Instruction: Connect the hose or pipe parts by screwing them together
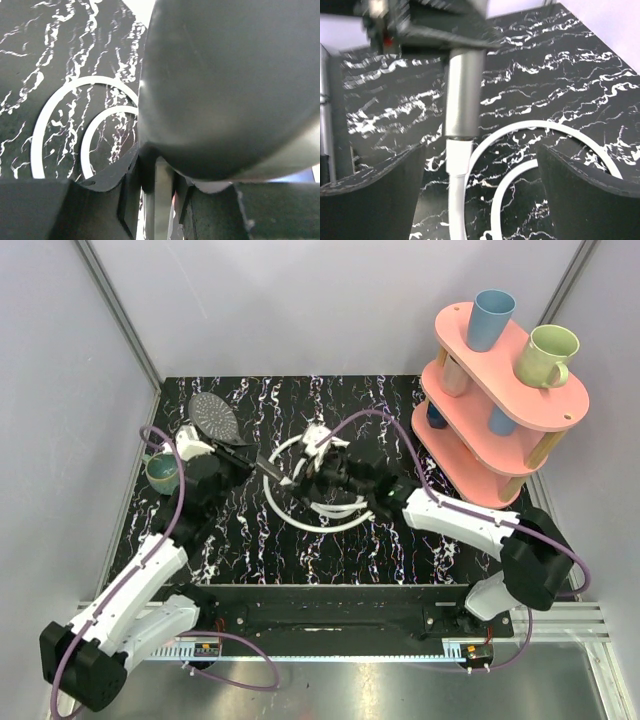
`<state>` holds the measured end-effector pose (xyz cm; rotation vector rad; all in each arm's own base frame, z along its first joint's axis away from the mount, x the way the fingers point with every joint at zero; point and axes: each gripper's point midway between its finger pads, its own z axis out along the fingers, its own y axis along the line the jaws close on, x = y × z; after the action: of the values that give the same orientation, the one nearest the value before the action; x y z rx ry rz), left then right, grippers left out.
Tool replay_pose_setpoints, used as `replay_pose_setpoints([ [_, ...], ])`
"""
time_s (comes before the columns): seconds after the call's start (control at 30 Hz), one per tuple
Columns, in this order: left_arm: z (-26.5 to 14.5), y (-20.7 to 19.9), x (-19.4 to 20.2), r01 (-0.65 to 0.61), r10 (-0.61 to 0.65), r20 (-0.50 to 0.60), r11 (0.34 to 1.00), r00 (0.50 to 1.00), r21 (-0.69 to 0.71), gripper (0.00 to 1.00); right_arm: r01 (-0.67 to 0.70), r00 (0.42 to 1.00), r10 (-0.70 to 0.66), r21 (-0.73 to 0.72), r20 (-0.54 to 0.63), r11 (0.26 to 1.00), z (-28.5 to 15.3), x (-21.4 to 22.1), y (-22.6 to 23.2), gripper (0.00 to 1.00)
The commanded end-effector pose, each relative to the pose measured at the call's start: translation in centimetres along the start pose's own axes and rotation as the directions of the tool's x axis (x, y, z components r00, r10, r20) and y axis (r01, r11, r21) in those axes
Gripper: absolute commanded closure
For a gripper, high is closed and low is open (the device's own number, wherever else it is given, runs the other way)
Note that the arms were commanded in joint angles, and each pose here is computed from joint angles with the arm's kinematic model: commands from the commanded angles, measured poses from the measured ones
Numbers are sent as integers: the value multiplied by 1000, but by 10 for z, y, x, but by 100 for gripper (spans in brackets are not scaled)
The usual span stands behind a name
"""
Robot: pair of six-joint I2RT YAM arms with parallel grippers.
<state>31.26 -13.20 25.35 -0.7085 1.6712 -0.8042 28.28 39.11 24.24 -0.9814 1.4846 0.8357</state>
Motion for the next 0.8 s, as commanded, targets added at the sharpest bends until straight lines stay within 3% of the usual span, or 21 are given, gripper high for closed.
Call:
replay_pose_setpoints([
  [0.0, -7, -6, -21, 65, -66, 2, 982, 998, -177, 100, 256, 964, -238, 165, -121, 953, 0, 8, -9, 0],
  [0.2, -13, -16, -26, 113, -119, -14, 967, 993, -227, 100, 381, 918, -336, 228, -212, 896, 16, 15, 5, 0],
  [0.33, -16, -15, -25, 135, -142, -15, 965, 990, -226, 100, 426, 899, -365, 287, -243, 858, 25, 7, 4, 16],
  [0.43, -20, -14, -24, 155, -164, -17, 961, 986, -230, 100, 387, 920, -341, 300, -194, 872, 31, -3, 8, 39],
  [0.47, -21, -12, -23, 157, -166, -19, 960, 986, -232, 100, 378, 924, -333, 304, -190, 875, 32, -4, 8, 57],
  [0.57, -24, -14, -24, 169, -175, -13, 965, 984, -201, 100, 345, 935, -295, 313, -198, 885, 37, -5, 8, 86],
  [0.6, -24, -15, -24, 150, -155, -15, 973, 988, -178, 100, 339, 936, -284, 314, -208, 887, 38, -3, 7, 100],
  [0.63, -24, -17, -23, 133, -137, -16, 981, 990, -142, 100, 312, 946, -263, 309, -190, 898, 39, -7, 9, 100],
  [0.7, -23, -32, -14, 48, -46, -20, 996, 999, 74, 100, 216, 972, -184, 259, -144, 941, 41, -11, 14, 100],
  [0.73, -26, -39, -10, 15, -13, -13, 984, 1000, 176, 100, 159, 984, -143, 159, -106, 974, 45, -14, 27, 100],
  [0.77, -33, -46, -8, -36, 18, 59, 942, 998, 334, 100, 103, 992, -91, 146, -86, 984, 42, -17, 13, 100],
])
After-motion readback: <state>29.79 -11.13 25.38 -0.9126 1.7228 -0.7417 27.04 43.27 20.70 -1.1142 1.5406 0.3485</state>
